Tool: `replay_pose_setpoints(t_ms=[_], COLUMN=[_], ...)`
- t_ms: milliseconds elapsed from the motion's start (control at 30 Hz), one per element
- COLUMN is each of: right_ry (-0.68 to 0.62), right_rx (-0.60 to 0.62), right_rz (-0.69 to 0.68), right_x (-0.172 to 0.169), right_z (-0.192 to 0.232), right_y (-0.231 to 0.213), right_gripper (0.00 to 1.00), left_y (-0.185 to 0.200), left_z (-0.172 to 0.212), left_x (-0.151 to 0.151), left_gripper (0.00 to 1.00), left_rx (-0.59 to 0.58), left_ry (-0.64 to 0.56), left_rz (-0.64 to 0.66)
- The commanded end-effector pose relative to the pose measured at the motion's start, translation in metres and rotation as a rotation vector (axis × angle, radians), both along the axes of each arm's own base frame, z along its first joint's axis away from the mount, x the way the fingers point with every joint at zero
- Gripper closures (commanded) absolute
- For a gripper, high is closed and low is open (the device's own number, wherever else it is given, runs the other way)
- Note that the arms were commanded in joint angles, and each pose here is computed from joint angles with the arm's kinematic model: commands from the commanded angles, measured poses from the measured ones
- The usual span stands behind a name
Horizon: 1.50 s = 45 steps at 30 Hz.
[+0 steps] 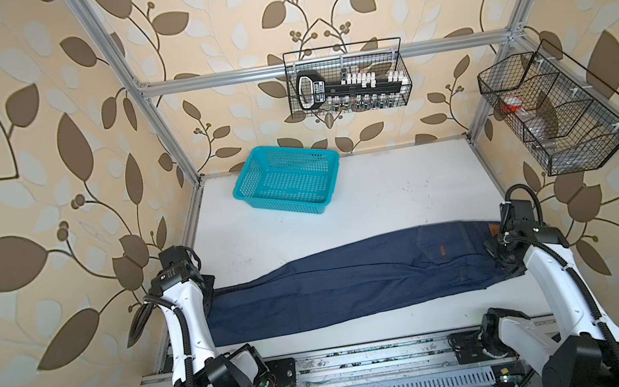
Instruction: Fold and stack the trousers
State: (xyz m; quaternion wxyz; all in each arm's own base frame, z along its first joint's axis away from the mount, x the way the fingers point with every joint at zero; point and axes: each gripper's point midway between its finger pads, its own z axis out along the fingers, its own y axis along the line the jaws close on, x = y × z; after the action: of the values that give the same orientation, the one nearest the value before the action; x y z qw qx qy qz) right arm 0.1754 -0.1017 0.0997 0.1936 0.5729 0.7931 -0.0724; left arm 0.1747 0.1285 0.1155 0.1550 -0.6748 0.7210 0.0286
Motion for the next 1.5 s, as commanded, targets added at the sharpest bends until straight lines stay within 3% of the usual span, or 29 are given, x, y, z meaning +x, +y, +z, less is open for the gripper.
replay_pose_setpoints(t_ms=[0, 133, 467, 667, 867, 967, 1033, 1233, 1467], right_ry=[0.057, 0.074, 0.212, 0.243, 0.217, 0.183, 0.137, -0.047, -0.093], right_rx=[-0.126, -0.191, -0.205, -0.237, -0.265, -0.270, -0.263, -0.272, -0.141], right_rz=[-0.085, -0.117, -0.149, -0.125, -0.102, -0.082, -0.038, 0.304, 0.540], right_x=[-0.018, -0.016, -0.042, -0.047, -0.051, -0.048, -0.037, 0.037, 0.076], right_z=[0.010, 0.019, -0.019, -0.008, 0.015, 0.029, 0.038, 0.050, 0.006], right_y=[-0.020, -0.030, -0.028, -0.027, -0.026, -0.026, -0.022, 0.025, 0.099], right_gripper=[1.00, 1.00, 0.99, 0.90, 0.80, 0.68, 0.65, 0.55, 0.49], left_y=[0.015, 0.022, 0.013, 0.009, 0.020, 0.020, 0.017, 0.010, -0.024], left_z=[-0.002, -0.005, -0.036, -0.049, -0.026, -0.021, -0.018, 0.005, -0.018], left_x=[-0.010, -0.015, -0.034, -0.041, -0.042, -0.045, -0.046, -0.035, -0.001], left_gripper=[1.00, 1.00, 1.00, 1.00, 0.99, 0.91, 0.81, 0.49, 0.45], left_rx=[0.050, 0.043, 0.000, -0.018, 0.051, 0.064, 0.063, 0.050, -0.115], left_ry=[0.013, 0.012, 0.070, 0.106, 0.093, 0.089, 0.076, -0.007, -0.118], left_rz=[0.073, 0.093, 0.107, 0.099, 0.122, 0.138, 0.140, 0.078, -0.035])
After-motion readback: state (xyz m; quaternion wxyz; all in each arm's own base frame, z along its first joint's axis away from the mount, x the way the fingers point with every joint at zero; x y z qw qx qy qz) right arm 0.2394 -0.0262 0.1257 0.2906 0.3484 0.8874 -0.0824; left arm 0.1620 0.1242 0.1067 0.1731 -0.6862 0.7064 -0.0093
